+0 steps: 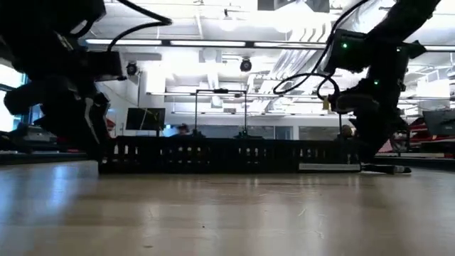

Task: Ziptie cables
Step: Close the black cable duct

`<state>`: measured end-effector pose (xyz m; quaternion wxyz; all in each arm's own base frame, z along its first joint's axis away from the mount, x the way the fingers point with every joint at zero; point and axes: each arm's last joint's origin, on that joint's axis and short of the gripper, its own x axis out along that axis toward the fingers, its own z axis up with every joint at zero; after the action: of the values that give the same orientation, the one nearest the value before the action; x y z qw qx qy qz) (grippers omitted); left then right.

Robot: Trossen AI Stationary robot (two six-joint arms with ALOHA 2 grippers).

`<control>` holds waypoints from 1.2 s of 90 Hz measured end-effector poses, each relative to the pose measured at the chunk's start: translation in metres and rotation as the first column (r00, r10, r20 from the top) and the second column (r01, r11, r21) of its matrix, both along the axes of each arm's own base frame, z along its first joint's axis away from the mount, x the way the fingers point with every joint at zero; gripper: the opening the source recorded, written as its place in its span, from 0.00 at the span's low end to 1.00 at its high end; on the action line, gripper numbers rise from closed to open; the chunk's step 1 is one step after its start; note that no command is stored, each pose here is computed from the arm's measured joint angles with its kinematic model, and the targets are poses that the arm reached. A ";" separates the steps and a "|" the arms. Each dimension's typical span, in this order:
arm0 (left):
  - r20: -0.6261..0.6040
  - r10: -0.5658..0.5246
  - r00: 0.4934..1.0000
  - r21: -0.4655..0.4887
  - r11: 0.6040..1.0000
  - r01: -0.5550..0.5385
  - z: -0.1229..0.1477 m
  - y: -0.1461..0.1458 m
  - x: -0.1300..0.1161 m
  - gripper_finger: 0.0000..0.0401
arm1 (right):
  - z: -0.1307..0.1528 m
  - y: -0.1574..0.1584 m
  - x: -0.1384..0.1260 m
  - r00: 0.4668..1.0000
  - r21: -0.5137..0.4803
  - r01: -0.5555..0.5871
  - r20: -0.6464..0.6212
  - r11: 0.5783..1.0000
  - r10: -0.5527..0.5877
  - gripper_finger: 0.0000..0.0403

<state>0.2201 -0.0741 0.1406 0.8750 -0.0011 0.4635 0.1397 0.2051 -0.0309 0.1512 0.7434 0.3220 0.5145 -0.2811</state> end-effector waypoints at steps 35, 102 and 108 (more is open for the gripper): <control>-0.019 -0.019 1.000 0.042 0.999 0.020 0.019 -0.003 0.015 0.61 | -0.003 0.011 -0.010 0.992 0.008 -0.031 -0.121 0.999 0.032 0.00; -0.199 0.057 0.978 0.080 0.996 -0.042 0.015 0.005 -0.002 0.63 | -0.002 0.012 -0.008 0.993 -0.020 -0.057 -0.102 0.998 0.054 0.00; -0.225 0.065 0.972 0.094 0.995 -0.044 0.006 0.009 -0.009 0.63 | -0.002 0.012 -0.007 0.994 -0.021 -0.056 -0.091 0.998 0.054 0.00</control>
<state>0.2115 -0.0653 0.1462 0.8112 0.0407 0.5539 0.1832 0.1984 -0.0185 0.1494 0.7307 0.2858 0.5528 -0.2807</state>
